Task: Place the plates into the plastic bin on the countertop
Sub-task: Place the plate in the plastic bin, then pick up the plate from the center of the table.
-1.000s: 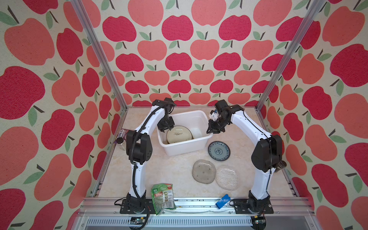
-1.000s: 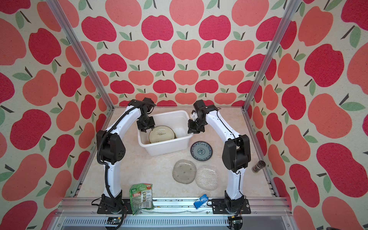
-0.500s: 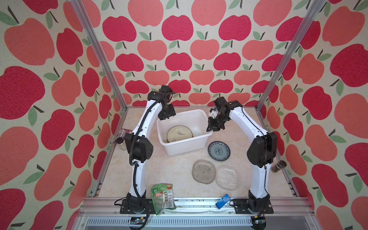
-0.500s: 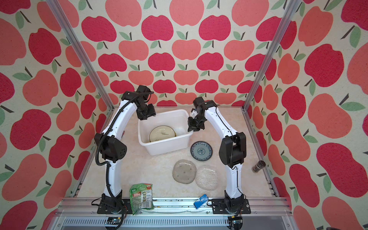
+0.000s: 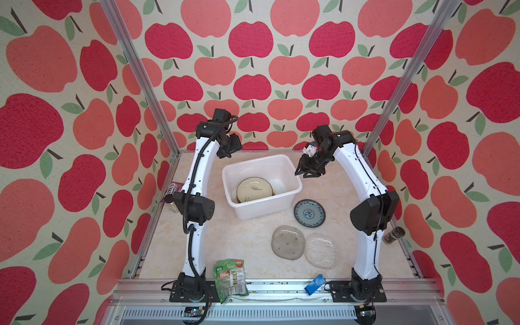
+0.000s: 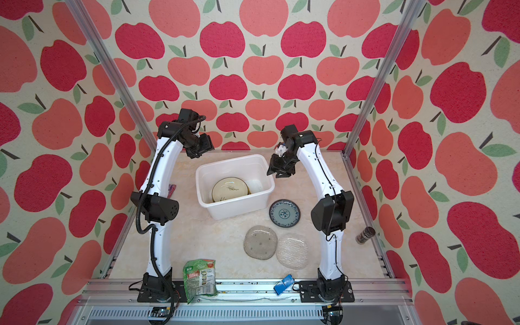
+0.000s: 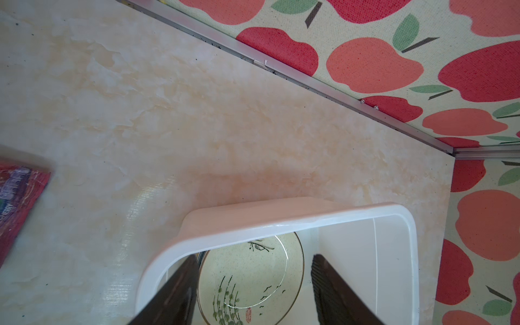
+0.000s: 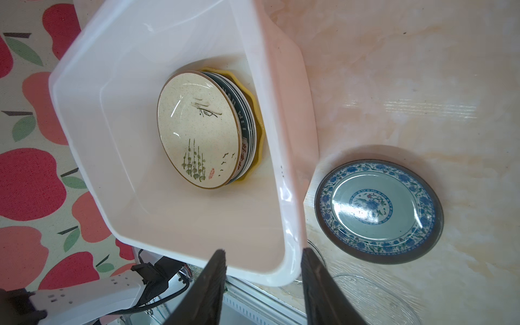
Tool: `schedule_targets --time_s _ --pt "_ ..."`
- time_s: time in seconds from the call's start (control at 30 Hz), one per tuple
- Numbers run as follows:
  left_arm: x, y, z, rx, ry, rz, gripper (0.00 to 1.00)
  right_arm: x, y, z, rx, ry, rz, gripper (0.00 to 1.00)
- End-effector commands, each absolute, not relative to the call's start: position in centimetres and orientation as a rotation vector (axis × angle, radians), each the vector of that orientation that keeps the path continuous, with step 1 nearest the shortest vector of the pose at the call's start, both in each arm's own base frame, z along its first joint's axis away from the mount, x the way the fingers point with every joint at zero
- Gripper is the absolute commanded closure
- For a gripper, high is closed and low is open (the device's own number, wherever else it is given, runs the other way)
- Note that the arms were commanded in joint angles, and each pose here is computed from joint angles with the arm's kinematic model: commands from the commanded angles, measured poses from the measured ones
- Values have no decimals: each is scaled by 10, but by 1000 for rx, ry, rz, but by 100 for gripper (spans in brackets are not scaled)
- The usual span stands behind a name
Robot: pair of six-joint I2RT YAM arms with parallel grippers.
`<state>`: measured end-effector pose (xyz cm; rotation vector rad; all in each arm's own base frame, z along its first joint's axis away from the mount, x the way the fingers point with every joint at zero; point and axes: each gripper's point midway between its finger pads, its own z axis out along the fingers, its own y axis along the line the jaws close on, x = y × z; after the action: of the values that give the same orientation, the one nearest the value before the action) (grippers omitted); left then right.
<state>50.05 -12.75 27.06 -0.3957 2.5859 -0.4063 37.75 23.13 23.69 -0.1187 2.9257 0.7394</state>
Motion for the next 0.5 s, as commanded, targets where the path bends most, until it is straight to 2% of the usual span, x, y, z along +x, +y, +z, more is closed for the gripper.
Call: schedule_targets --time_s 0.0,0.23,0.33,0.47 --pt "489 -112 313 -338 2494 -415 33 376 190 282 66 2826 699 48" --pt "494 -128 317 -256 2445 -548 32 380 108 273 452 2753 668 52" --pt "497 -139 317 -237 2416 -640 32 369 99 244 556 2776 716 56" --pt "503 -149 322 -224 2356 -737 32 349 100 196 662 2801 794 56"
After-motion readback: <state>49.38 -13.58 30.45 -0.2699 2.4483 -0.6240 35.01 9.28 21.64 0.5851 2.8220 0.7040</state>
